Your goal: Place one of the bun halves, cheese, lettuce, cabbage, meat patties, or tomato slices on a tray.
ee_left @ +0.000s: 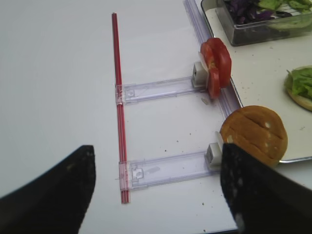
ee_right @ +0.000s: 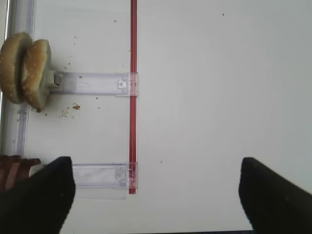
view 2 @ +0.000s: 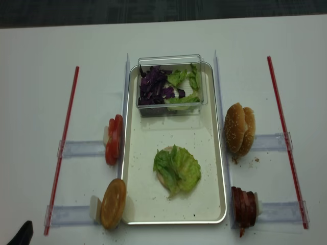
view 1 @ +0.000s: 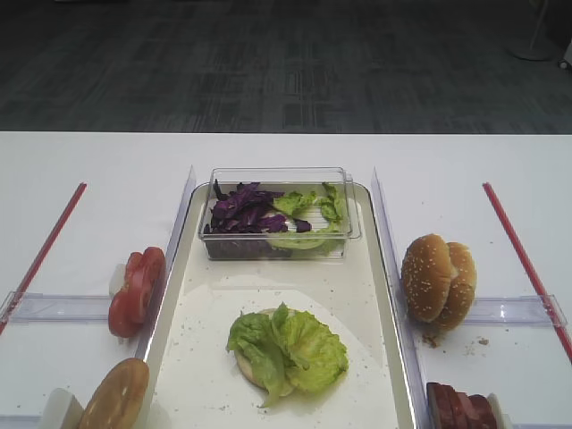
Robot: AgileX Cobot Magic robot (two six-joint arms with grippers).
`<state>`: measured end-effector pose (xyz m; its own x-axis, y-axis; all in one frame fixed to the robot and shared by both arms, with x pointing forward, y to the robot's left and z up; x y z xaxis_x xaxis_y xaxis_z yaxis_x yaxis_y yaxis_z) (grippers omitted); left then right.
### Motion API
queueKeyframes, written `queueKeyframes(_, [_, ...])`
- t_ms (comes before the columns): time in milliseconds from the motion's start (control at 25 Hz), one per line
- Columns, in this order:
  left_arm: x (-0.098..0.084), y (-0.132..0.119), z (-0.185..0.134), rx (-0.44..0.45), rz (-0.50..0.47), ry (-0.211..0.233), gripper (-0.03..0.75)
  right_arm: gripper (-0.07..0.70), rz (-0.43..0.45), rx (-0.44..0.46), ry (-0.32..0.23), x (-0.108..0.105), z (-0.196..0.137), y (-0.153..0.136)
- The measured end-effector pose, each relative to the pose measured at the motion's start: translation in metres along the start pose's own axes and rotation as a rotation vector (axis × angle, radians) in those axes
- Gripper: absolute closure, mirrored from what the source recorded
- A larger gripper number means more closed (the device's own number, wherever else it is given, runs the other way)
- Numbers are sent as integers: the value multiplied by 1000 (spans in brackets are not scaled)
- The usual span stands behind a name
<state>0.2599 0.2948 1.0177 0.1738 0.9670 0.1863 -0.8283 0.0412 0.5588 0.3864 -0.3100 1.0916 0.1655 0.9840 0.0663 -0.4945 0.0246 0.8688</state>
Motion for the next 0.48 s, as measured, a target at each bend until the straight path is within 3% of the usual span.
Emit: queueKeyframes(480, [0, 0, 0, 0, 0, 0, 223, -60, 14, -140, -21, -7, -74, 4])
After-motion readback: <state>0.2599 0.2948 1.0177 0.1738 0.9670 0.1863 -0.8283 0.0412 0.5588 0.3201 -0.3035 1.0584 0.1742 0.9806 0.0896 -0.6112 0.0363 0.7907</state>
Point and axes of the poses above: a point on each arm's last joint axis where the gripper is mounted, y pointing back along that axis away from the gripper, x along the wrist's bending axis when the last joint is at zero, z = x × y, the point moved 4 cm from there along -y, pointing out along that axis toward the gripper, and after that the axes turned 12 degrees about -y, right-handed, at the moved point
